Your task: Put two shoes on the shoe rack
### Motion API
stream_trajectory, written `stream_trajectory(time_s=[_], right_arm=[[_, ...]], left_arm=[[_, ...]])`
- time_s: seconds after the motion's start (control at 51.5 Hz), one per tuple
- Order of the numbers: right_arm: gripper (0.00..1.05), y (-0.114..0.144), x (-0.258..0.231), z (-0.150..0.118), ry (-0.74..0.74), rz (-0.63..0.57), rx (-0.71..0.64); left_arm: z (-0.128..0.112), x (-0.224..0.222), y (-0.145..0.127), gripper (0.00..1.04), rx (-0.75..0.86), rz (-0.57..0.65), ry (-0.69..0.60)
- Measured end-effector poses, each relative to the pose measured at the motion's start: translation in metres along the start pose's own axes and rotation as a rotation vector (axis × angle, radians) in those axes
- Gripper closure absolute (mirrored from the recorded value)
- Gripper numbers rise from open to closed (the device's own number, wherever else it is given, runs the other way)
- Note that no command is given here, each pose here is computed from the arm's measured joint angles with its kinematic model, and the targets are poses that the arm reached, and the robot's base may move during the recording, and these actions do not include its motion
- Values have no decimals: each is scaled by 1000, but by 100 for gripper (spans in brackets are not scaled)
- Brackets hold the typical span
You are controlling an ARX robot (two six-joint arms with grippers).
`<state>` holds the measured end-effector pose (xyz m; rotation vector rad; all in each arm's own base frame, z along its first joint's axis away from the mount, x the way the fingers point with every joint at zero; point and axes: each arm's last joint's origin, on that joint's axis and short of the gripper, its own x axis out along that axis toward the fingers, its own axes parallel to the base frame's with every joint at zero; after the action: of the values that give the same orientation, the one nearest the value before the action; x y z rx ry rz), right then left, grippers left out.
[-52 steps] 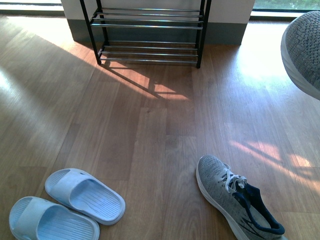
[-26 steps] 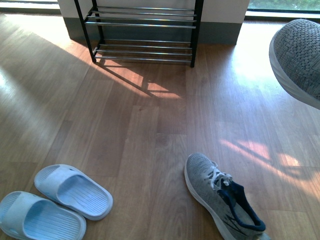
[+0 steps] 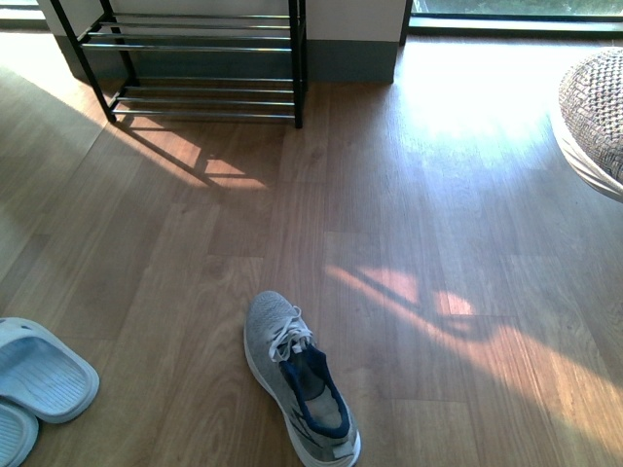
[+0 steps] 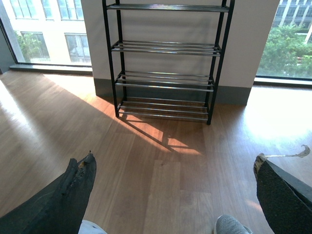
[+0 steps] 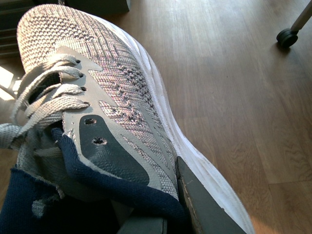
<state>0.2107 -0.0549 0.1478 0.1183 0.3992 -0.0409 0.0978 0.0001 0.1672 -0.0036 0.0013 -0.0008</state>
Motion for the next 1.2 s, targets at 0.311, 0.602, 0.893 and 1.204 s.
stream_trajectory(time_s=[0.311, 0.602, 0.893, 1.204], right_arm=[[103, 1, 0, 0, -1, 17, 0], [103, 1, 0, 0, -1, 15, 0], [103, 1, 0, 0, -1, 15, 0], [103, 1, 0, 0, -1, 15, 0]], left_arm=[[2, 32, -35, 9, -181, 74, 291], [-92, 118, -143, 9, -190, -47, 718], [-200, 137, -180, 9, -145, 119, 990], [-244, 167, -186, 9, -187, 174, 1052]])
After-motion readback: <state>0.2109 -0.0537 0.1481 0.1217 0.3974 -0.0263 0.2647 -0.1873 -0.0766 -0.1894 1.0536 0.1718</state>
